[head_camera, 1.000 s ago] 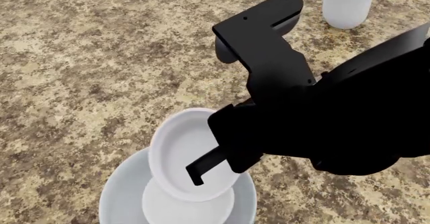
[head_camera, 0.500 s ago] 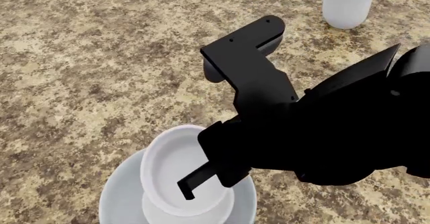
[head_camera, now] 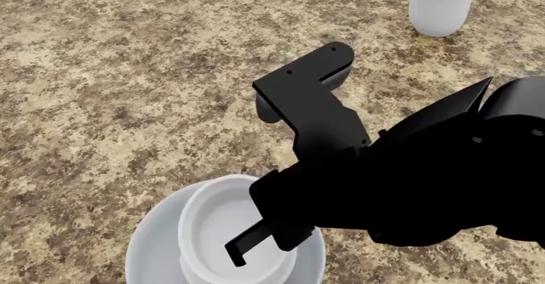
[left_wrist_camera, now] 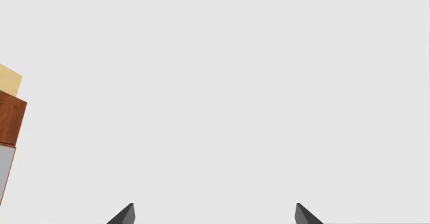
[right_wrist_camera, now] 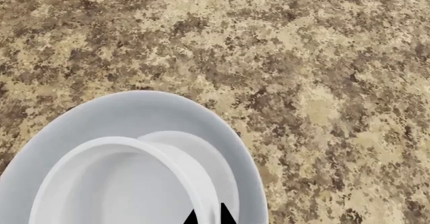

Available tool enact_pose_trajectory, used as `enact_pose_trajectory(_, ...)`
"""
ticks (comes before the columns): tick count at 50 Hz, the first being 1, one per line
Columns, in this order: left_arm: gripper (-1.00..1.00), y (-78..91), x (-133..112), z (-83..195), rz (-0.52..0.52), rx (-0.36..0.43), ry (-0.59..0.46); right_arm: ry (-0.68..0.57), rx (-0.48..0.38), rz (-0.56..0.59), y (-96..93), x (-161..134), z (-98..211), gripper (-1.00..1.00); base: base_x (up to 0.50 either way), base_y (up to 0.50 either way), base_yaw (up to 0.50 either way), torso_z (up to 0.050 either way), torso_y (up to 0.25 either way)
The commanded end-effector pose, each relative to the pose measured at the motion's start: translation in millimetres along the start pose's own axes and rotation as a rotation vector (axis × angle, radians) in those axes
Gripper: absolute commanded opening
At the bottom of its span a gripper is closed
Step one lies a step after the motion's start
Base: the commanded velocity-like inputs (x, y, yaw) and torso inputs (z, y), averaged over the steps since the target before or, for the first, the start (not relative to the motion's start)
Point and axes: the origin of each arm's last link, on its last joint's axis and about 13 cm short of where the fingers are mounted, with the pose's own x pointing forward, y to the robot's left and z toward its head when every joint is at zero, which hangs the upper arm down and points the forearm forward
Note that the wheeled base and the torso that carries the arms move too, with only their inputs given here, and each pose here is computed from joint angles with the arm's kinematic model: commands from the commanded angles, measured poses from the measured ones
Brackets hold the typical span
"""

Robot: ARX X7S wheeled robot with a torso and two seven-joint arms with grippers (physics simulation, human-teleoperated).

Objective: Stack the bowls from largest to smallest.

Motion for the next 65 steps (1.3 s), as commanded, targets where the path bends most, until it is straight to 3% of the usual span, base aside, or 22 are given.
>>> enact_pose_trajectory(1,1.0,3.3,2,-3,0.016,0.009,0.006,-0.048,-0.014,0.02,-0.6,2,7,-1.0,0.0,0.0,0.0,0.0,0.0)
enact_pose_trajectory(35,1.0,5.0,1,-6,0.021,0.009,0.011,-0.034,-0.007,0.039,-2.4,12,3,-1.0,0.0,0.0,0.0,0.001,0.001)
enact_pose_trajectory(36,1.0,4.9,1,-6,0.02,0.009,0.012,-0.033,-0.007,0.041,-2.4,12,3,1.0,0.0,0.0,0.0,0.0,0.0)
enact_pose_trajectory(56,1.0,4.8,1,-4,0.019,0.008,0.011,-0.035,-0.019,0.039,-0.9,9,5,1.0,0.0,0.0,0.0,0.0,0.0)
enact_pose_trajectory(65,1.0,5.1,2,-2,0.02,0.006,0.007,-0.09,-0.042,0.017,1.1,-12,21,1.0,0.0,0.0,0.0,0.0,0.0)
